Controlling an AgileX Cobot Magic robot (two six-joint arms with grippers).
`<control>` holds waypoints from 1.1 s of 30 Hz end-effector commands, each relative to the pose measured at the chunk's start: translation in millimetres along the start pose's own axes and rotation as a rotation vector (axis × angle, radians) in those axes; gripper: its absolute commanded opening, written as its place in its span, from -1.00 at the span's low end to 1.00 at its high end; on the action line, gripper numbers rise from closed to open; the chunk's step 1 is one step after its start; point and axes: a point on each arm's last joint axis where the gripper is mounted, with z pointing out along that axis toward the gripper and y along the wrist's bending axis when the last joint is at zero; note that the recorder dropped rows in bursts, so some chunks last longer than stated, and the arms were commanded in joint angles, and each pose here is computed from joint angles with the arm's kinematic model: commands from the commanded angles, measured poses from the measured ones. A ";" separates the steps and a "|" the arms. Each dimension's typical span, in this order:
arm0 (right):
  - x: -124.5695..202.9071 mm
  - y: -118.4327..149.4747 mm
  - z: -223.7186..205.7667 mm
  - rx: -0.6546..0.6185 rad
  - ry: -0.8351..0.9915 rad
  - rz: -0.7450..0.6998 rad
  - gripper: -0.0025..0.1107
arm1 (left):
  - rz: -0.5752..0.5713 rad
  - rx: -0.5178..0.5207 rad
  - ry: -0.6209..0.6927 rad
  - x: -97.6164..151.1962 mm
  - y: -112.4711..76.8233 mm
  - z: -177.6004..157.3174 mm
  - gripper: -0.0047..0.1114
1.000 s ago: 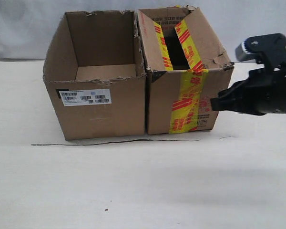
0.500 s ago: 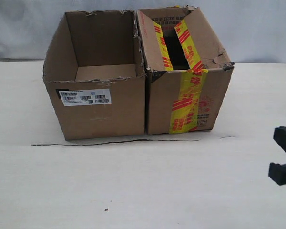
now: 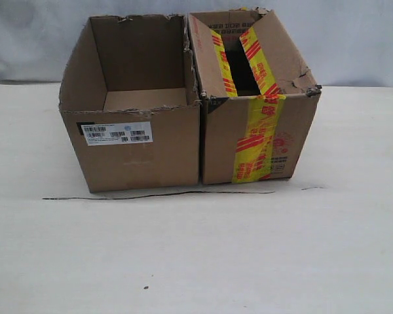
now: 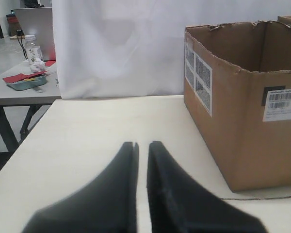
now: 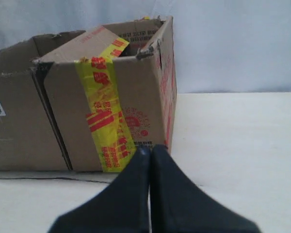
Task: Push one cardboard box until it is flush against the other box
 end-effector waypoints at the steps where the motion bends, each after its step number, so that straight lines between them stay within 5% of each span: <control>1: -0.5 0.2 -4.9 -0.007 -0.047 -0.008 -0.96 | -0.006 0.001 -0.009 -0.1 -0.1 -0.1 -0.92; 10: -2.1 -0.1 -8.8 0.000 -0.088 0.027 -0.96 | -0.006 0.001 -0.009 -0.1 -0.1 -0.1 -0.92; 20: -0.7 -14.0 -10.6 0.249 -0.091 0.050 -0.96 | -0.006 0.001 -0.009 -0.1 -0.1 -0.1 -0.92; 33: 5.1 -15.7 -10.8 0.272 -0.021 0.002 -0.96 | -0.006 0.001 -0.009 -0.1 -0.1 -0.1 -0.92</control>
